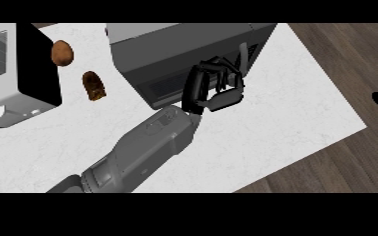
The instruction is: Pick up the milk, place it into the microwave and close the microwave
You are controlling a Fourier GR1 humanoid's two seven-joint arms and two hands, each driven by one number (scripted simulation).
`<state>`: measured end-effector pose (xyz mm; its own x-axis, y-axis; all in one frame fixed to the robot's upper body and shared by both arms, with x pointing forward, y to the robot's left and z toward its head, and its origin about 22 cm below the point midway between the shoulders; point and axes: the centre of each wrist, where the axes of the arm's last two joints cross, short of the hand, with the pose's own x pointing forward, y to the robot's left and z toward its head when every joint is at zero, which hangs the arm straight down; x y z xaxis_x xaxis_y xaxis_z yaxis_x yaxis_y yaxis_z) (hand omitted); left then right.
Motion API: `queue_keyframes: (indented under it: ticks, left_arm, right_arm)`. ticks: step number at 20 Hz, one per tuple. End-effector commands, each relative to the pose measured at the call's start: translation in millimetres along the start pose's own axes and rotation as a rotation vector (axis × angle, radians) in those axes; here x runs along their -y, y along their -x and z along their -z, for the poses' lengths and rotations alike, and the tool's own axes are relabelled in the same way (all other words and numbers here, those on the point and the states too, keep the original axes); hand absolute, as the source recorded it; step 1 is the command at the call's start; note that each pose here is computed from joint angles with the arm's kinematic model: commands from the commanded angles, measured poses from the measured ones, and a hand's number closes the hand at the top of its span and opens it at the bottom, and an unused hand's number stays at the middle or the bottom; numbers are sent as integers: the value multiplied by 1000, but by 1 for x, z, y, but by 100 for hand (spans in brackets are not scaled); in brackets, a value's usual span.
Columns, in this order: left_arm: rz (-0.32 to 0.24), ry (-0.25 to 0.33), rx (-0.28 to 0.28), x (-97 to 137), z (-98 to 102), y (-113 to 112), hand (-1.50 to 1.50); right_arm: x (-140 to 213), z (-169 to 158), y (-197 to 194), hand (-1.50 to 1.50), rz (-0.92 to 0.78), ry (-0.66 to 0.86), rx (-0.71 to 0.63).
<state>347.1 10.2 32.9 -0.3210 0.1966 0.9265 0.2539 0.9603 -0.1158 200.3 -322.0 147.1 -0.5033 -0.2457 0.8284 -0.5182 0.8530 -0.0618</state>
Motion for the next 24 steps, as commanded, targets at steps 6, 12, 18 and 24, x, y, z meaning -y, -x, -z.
queue_keyframes:
  ticks: [6, 12, 18, 24]
  left_arm:
    - [20, -22, -22, -6, 17, -2, 150]
    - [14, -38, -19, -7, 19, -2, 150]
    - [14, -36, -12, -7, 19, -1, 150]
    - [49, 35, 14, -3, 17, 1, 150]
  right_arm:
    - [0, 5, -4, -150, 43, -75, -22]
    - [2, 5, -6, -150, 61, -89, -31]
    - [6, 8, -13, -150, 53, -106, -24]
    - [5, 14, -16, -150, 78, -144, -5]
